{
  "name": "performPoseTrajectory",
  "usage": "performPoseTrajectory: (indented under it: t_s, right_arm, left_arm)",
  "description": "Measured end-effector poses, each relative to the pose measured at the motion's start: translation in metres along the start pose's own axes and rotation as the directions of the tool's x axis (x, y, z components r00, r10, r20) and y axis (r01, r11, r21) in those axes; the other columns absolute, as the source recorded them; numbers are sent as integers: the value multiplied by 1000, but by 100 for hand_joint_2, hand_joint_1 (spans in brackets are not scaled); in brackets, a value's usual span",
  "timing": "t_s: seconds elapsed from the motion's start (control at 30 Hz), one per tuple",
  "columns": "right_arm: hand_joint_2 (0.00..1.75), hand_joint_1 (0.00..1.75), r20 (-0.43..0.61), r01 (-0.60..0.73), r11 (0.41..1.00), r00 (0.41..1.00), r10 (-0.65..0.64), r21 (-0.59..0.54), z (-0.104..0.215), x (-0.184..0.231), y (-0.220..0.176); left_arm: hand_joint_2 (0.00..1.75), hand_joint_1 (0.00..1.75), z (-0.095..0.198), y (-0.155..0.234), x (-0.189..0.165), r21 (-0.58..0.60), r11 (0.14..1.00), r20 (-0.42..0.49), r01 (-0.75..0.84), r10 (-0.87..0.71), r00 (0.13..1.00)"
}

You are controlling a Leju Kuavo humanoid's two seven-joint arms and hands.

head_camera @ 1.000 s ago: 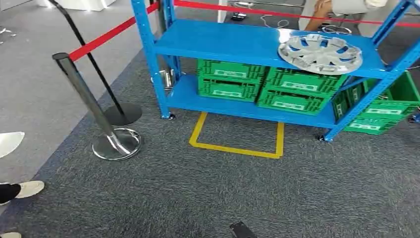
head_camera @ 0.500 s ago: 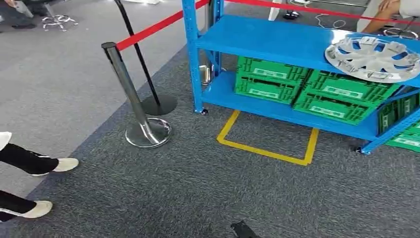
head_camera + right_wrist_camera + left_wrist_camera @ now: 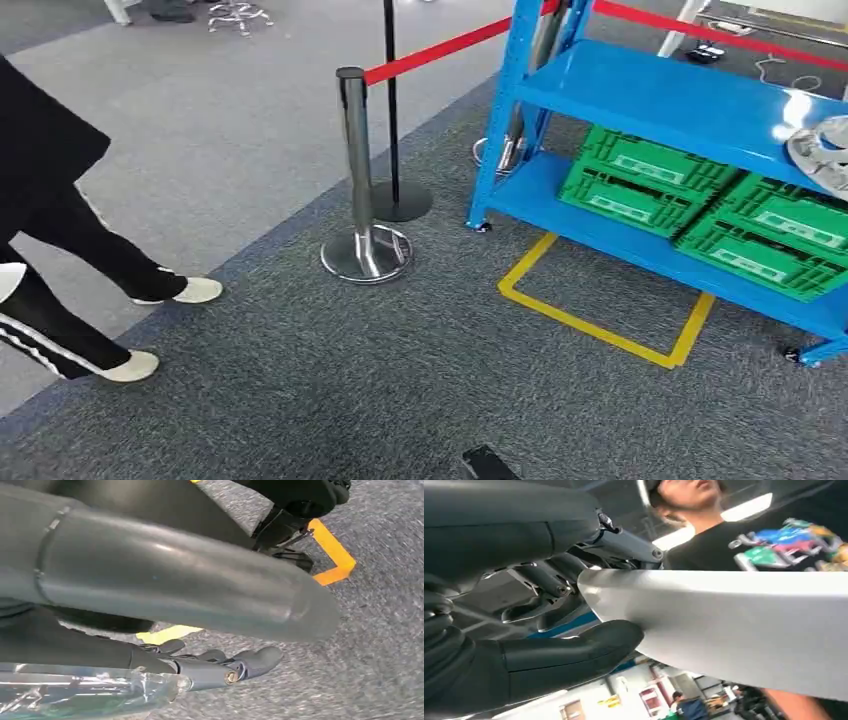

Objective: Take the parts from the cabinet and place them on the table.

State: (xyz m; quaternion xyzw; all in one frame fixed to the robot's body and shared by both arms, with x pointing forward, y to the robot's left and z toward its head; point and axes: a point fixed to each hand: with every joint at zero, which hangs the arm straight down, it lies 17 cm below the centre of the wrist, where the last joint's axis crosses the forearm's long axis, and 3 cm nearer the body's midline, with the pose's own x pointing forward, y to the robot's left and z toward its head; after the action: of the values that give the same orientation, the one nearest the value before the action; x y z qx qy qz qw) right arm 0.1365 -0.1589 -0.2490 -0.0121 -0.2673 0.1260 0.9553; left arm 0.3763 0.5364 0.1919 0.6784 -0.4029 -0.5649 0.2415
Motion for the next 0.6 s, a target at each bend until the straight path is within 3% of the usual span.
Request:
performPoseTrajectory:
  t_s: [0.37, 0.5, 0.6]
  right_arm:
    - [0, 0, 2, 22, 1000, 1000, -22, -2, -1, -3, -10]
    - [0, 0, -3, 4, 1000, 1000, -4, -7, -1, -5, -9]
    - [0, 0, -14, -25, 1000, 1000, 25, 6, 2, -11, -3]
  left_arm:
    - [175, 175, -38, 14, 22, 42, 998, -38, -45, 46, 998]
    - [175, 175, -27, 8, 28, 32, 999, -8, -34, 34, 999]
    - [175, 175, 7, -8, 29, -18, 1000, 49, -23, 24, 999]
